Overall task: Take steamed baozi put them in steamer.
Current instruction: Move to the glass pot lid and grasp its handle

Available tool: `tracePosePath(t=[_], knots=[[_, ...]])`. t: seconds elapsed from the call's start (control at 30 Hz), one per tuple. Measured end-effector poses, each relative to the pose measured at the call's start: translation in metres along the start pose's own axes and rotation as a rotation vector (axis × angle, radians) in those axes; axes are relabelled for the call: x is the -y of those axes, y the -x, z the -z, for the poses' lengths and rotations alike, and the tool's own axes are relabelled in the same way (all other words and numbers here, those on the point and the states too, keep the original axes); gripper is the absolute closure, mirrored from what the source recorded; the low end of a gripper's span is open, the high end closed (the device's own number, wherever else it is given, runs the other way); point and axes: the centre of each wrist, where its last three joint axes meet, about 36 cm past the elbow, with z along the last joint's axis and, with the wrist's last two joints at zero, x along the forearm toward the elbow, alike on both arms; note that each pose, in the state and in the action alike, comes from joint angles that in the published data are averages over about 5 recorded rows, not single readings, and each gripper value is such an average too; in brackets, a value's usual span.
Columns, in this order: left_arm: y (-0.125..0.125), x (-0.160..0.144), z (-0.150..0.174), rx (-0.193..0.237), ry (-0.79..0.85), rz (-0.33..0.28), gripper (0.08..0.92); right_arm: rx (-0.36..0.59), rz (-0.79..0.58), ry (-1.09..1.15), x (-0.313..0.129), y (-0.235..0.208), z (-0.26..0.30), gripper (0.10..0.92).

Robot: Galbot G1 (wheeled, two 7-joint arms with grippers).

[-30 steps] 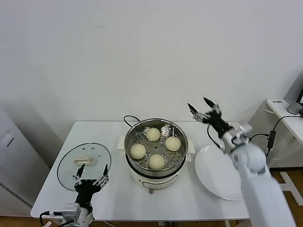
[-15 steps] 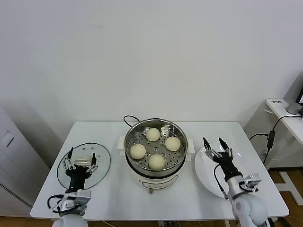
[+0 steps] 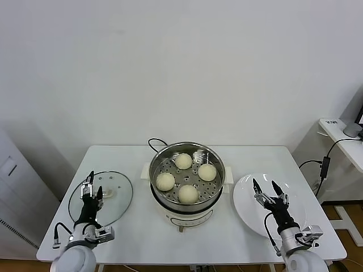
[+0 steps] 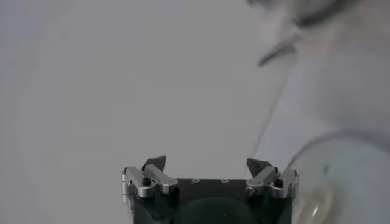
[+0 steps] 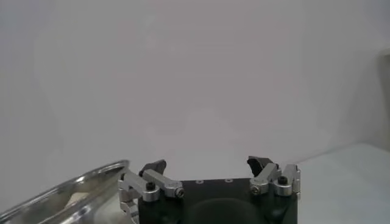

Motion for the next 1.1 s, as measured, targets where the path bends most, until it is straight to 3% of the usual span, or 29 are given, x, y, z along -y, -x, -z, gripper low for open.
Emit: tracePosePath(t=[0.37,1.1], knots=[[0.009,0.021,-0.018,0.010,0.157,-0.044,0.177,-0.013,-0.033,0.001,0.009,-0.009,-0.005,0.200],[0.030,0.057,-0.037,0.018,0.167,-0.081,0.177,-0.020,-0.063,0.006,0.006,-0.019,-0.013,0.200]])
